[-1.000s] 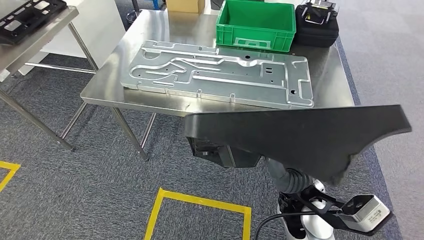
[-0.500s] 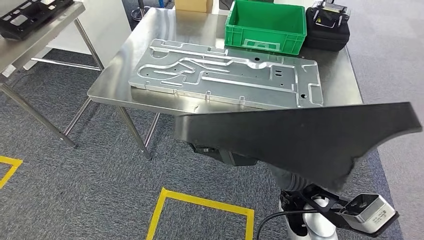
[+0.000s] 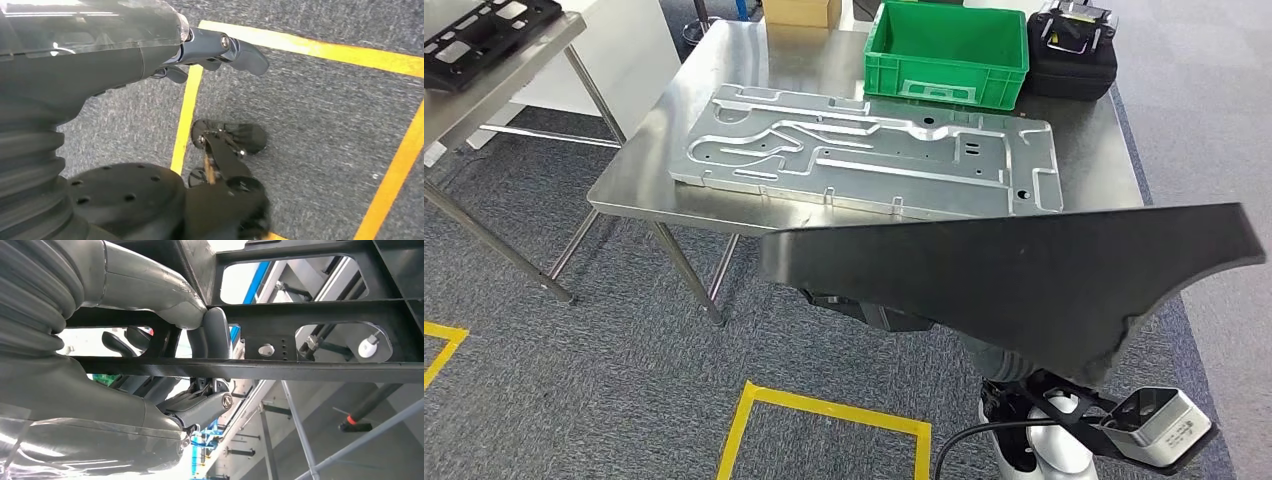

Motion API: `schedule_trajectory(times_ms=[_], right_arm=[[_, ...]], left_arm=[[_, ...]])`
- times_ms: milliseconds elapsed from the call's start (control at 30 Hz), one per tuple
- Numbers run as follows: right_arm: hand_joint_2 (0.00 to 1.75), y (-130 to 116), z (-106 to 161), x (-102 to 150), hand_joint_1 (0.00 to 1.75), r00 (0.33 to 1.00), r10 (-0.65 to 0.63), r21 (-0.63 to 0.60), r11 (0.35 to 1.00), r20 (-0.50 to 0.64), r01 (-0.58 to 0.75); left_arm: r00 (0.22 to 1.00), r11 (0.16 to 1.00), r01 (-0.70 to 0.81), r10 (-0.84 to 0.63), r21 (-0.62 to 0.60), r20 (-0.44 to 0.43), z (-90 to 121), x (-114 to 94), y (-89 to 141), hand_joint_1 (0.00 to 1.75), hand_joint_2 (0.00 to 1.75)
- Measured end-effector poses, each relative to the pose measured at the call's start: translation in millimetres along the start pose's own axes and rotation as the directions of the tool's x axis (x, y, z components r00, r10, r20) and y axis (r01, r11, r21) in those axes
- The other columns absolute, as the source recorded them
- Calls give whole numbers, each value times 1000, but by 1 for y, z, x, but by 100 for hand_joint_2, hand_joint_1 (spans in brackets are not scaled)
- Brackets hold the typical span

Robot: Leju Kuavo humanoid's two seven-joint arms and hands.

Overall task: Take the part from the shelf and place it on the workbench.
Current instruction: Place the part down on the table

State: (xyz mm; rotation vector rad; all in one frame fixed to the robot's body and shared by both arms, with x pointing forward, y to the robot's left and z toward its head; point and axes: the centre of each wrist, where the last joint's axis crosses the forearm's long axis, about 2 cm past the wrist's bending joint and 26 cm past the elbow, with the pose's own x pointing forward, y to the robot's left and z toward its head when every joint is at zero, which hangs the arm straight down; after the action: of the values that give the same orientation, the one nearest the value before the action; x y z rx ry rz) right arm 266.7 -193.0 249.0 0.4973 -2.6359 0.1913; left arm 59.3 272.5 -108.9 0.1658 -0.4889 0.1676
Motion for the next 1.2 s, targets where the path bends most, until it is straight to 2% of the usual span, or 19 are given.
schedule_trajectory(times_ms=[1200], right_arm=[[175,-5,0,0,175,1000,19,30,999,0,-19]], left_arm=[[1000,1000,0,0,-8,-12,2,-2,-5,0,175]])
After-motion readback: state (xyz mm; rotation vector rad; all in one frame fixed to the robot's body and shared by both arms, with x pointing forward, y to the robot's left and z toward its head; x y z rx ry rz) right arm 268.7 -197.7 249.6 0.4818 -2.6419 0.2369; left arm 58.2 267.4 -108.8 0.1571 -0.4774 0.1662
